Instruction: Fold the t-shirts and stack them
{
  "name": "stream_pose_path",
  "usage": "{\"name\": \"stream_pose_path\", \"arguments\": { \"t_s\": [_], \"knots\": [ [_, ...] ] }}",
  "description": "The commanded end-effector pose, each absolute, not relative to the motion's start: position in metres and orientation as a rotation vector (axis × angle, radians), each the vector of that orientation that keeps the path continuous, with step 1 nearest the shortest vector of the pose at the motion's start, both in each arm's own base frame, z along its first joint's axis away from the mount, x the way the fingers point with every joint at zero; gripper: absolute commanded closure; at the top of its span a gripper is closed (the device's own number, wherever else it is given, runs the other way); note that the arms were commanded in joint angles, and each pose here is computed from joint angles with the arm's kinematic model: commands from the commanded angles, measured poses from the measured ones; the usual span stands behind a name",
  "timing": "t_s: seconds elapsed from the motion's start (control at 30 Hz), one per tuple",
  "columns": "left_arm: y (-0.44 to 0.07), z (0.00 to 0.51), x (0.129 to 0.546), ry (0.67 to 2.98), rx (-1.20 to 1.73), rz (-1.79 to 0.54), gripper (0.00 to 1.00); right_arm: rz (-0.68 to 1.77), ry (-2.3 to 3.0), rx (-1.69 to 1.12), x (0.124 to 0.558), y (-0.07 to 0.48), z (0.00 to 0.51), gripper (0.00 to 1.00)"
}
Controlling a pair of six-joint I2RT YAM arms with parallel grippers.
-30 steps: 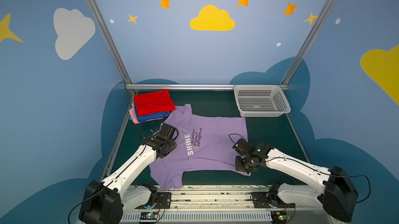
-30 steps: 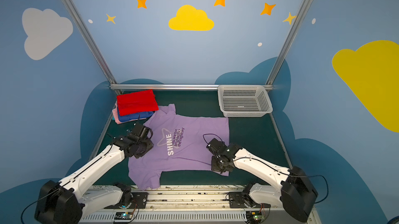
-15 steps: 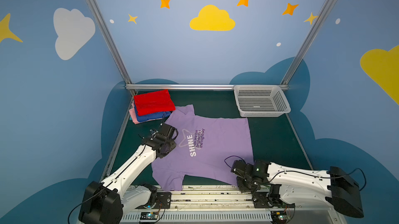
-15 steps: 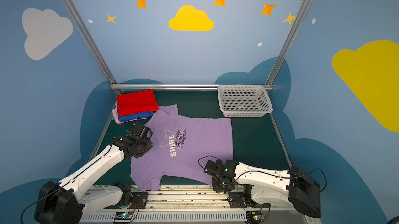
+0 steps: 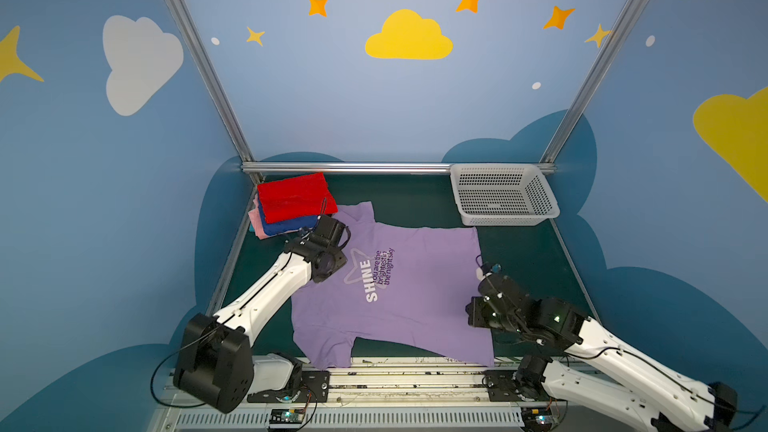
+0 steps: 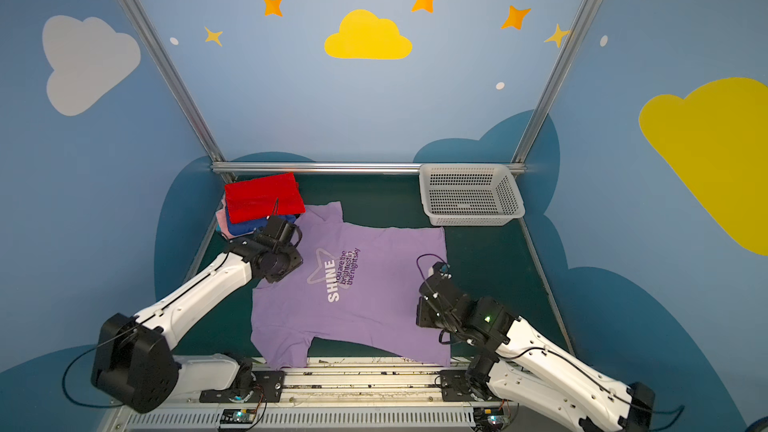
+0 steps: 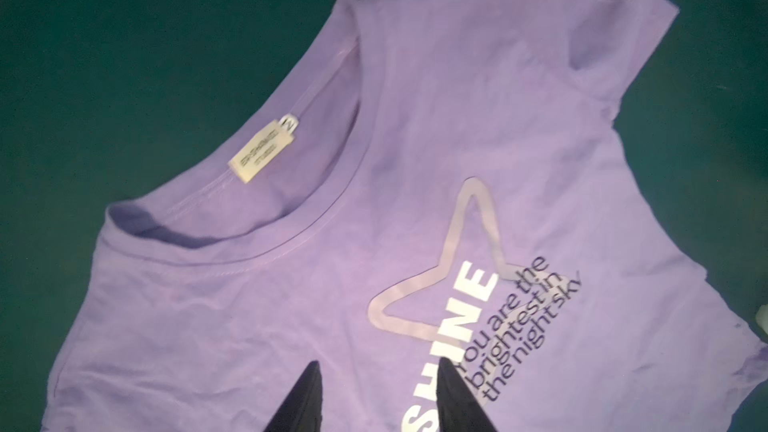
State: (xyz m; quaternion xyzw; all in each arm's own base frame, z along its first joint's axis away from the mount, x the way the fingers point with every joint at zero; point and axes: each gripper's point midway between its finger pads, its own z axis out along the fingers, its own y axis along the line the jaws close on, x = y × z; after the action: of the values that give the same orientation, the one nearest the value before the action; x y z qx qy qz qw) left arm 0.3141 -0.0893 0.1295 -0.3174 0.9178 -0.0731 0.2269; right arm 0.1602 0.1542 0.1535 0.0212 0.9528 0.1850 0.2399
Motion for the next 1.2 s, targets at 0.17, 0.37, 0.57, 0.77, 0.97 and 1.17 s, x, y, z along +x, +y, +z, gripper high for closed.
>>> {"name": "stream_pose_path", "arguments": {
  "t_s": [0.17,0.37,0.57,0.77,0.97,1.17],
  "knots": [
    [-0.093,0.158,0.401,2.513,-0.736,-0.029,0.57,0.671,2.466,-0.23,0.249,0.229,0.201,1.0],
    [-0.098,0.15,0.433,2.544,-0.768,-0.078,0.64,0.657,2.374,-0.317,0.343,0.292,0.219,0.62],
    [-0.084,0.159,0.432,2.514,-0.823,-0.142,0.58,0.79,2.364,-0.298,0.448,0.347,0.196,0.44],
    [-0.06,0.155,0.408,2.491,-0.908,-0.174,0.58,0.927,2.417,-0.217,0.525,0.392,0.148,0.33],
    [-0.036,0.155,0.38,2.456,-0.984,-0.187,0.57,1.067,2.347,-0.123,0.563,0.43,0.113,0.29],
    [-0.028,0.15,0.362,2.475,-0.983,-0.166,0.56,1.168,2.328,-0.037,0.568,0.452,0.077,0.28]
  ]
}}
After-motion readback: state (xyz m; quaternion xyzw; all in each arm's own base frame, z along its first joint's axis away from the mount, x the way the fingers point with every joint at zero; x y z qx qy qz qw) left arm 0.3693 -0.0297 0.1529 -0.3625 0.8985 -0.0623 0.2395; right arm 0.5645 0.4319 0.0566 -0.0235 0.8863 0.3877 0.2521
